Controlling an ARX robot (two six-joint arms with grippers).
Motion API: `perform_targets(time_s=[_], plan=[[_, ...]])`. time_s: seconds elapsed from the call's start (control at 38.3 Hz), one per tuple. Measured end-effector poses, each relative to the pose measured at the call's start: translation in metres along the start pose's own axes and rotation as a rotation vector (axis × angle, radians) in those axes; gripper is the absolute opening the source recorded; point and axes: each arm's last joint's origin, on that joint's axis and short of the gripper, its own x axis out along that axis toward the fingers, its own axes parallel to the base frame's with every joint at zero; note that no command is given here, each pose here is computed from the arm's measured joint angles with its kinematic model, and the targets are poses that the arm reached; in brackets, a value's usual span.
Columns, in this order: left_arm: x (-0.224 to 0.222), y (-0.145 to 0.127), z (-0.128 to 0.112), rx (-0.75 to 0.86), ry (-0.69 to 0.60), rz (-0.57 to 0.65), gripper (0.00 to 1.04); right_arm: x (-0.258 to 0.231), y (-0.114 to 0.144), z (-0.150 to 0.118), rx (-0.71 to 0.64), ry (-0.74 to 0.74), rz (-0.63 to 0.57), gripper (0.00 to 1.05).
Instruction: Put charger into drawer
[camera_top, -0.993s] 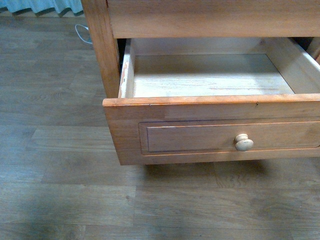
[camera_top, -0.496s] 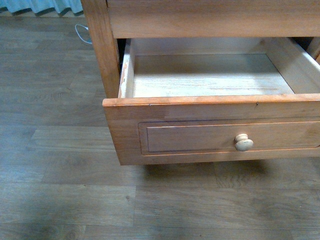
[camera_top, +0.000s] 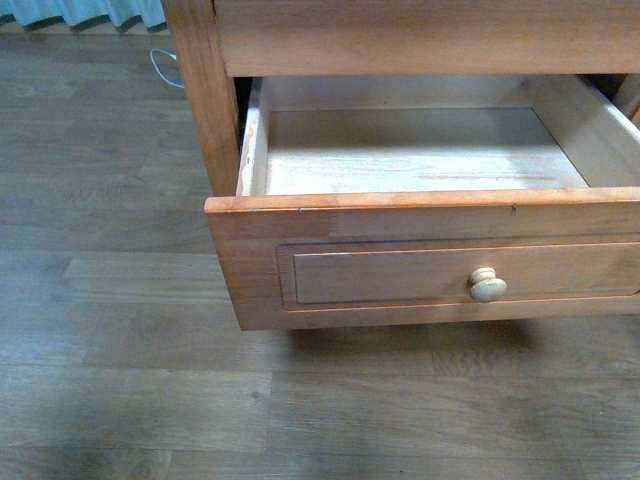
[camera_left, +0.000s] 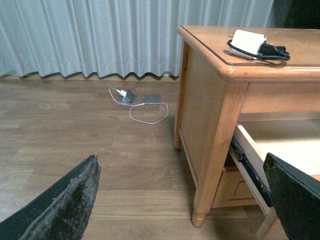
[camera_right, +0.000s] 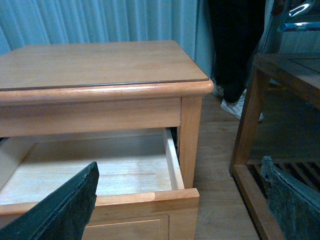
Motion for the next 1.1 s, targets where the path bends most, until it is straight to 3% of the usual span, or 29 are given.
perform_targets(time_s=[0.21,0.42,0.6,0.86,1.1], plan=[[0.000,0.000,0.000,-0.001,0.003,0.001,0.98,0.000,0.000,0.000,0.000,0.000,0.000,0.96],[0.017,-0.008,0.008,-0.009,0.140,-0.108,0.98,0.000,0.000,0.000,0.000,0.000,0.000,0.96],[0.063,-0.016,0.047,0.013,0.121,-0.213,0.98,0.000,0.000,0.000,0.000,0.000,0.000,0.96],[0.128,-0.022,0.062,0.029,0.129,-0.189,0.98,0.000,0.000,0.000,0.000,0.000,0.000,0.96],[0.200,-0.056,0.079,0.030,0.127,-0.249,0.98,0.000,0.000,0.000,0.000,0.000,0.000,0.96]])
